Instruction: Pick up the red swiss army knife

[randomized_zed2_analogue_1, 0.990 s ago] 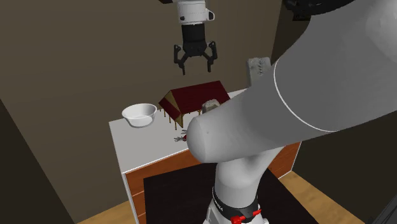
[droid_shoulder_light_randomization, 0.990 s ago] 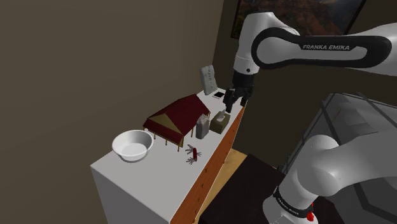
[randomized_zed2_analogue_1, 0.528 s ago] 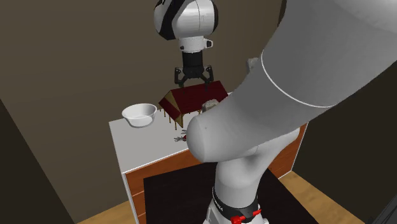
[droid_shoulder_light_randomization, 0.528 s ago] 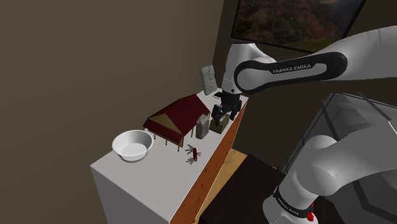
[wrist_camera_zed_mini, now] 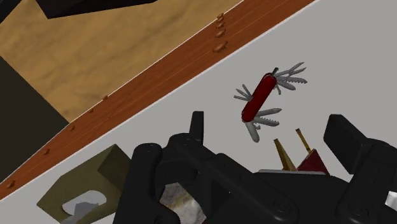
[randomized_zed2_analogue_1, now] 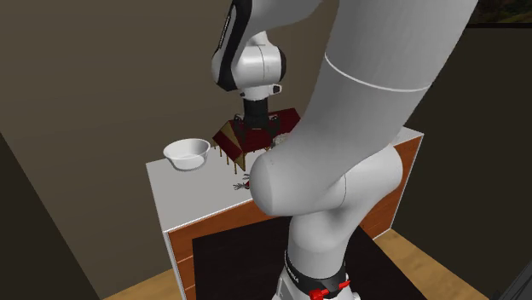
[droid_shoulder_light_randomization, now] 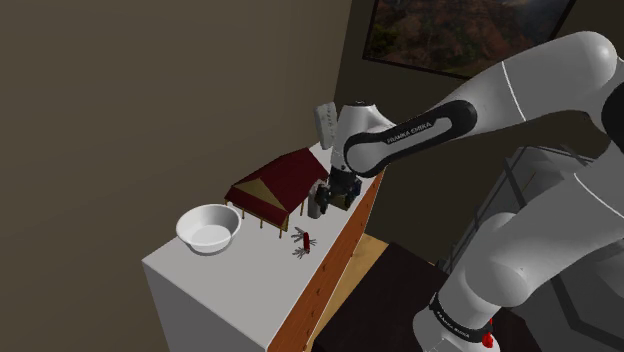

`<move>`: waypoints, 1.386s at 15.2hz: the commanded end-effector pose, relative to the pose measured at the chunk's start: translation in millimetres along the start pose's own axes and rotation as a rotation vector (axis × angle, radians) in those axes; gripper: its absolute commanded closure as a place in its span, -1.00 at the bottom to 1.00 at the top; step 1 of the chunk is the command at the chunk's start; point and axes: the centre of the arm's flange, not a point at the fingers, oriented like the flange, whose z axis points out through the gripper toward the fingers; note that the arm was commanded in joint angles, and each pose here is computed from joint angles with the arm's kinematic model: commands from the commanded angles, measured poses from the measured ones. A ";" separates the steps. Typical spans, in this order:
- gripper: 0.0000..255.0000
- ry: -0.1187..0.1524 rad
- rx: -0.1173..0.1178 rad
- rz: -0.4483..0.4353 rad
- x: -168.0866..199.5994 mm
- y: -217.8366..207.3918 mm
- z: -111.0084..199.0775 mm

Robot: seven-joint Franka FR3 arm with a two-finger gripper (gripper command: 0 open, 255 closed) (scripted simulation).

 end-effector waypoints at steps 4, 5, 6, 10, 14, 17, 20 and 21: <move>-1.00 0.005 0.017 0.065 24.8 -6.7 64.1; -1.00 0.005 0.020 0.078 29.8 -8.0 76.2; -1.00 0.006 0.023 0.090 34.8 -9.3 88.2; -1.00 0.008 0.036 0.141 55.0 -14.2 136.4; -1.00 0.010 0.045 0.177 69.3 -17.5 175.4; -1.00 0.010 0.045 0.177 69.0 -17.9 191.3; -1.00 0.010 0.045 0.177 68.7 -18.3 207.1; -1.00 0.010 0.045 0.177 68.6 -18.4 210.1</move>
